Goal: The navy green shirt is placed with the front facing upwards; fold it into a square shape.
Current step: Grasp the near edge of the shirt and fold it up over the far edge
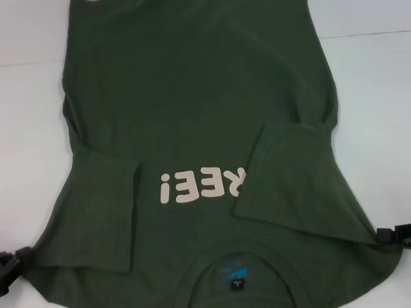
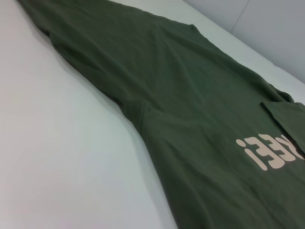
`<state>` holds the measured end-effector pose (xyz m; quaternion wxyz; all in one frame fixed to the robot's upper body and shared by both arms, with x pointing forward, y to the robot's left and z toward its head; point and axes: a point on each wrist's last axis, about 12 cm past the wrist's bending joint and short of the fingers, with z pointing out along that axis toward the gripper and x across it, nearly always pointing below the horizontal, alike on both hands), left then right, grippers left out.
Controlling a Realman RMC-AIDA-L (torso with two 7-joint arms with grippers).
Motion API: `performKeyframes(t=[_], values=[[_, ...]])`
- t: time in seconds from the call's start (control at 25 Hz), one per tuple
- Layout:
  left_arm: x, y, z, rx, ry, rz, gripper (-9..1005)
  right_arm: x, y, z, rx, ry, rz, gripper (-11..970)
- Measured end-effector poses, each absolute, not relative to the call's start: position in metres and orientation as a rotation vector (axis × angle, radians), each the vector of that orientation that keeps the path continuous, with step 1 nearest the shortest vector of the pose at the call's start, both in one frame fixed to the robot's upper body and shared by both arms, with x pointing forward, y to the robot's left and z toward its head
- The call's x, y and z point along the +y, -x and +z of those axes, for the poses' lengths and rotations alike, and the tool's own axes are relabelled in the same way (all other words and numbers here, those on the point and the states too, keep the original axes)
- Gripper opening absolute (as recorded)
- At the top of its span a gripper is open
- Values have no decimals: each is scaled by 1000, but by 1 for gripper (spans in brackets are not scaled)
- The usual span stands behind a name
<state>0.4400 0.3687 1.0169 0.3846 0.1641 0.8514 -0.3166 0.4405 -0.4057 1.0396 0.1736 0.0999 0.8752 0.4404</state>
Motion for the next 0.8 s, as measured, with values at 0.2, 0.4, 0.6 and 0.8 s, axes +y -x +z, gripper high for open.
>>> performKeyframes(t=[0.2,0.4,0.6,0.8], values=[[373,-432,1015,2199,-389,-808,9,-413,-436,1040,2490,-298,1226,54],[374,-425,1013,2204,-372,-820,9,-420,-433,1041,2493,-319,1196,54],[374,-421,1014,2206,-379,-847,10,-423,-432,1041,2492,-328,1188,53],[377,-415,1014,2215,-369,-866,10,-424,-428,1041,2499,-323,1195,53]])
